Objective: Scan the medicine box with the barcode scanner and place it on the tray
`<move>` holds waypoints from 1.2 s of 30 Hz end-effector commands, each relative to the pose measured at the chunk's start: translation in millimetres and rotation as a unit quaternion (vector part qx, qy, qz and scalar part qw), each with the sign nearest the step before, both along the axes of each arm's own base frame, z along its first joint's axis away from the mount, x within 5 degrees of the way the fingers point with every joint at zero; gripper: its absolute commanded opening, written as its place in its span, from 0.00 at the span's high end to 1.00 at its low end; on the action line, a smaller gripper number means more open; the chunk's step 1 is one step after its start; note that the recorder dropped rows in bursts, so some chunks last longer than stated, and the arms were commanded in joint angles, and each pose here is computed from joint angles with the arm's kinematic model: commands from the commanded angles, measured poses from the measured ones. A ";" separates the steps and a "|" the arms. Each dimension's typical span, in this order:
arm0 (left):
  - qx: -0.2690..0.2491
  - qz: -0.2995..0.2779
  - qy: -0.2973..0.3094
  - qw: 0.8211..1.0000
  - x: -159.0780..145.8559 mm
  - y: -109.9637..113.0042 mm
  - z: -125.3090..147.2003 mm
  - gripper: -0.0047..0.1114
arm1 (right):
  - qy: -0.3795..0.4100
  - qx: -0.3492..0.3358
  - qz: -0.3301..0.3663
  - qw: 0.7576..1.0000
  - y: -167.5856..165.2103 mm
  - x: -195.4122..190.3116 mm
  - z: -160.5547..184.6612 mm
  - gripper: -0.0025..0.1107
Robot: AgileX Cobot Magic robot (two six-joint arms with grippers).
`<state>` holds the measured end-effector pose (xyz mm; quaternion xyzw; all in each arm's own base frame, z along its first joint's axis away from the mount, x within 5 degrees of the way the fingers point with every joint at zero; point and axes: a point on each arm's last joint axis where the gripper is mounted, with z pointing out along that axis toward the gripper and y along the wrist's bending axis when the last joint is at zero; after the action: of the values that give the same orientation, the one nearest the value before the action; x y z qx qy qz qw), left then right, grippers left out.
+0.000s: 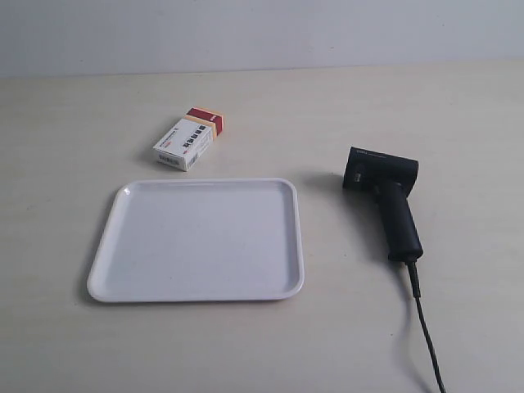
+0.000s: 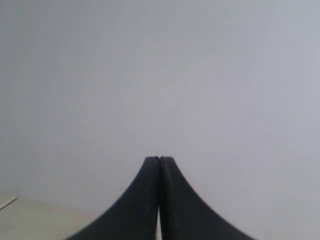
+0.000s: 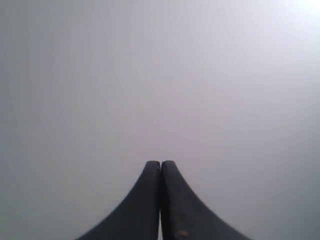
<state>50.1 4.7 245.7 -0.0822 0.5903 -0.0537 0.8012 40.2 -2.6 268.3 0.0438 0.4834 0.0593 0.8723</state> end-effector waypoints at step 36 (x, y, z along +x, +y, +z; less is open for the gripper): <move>0.037 -0.245 0.277 0.928 143.5 -68.5 138.4 0.95 | 0.352 -0.038 0.272 0.895 50.2 38.5 39.0 0.98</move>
<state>189.7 -64.5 378.6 0.0946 0.8061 -0.2029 0.5478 70.9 42.5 313.1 -0.1339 0.7217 0.2360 0.6369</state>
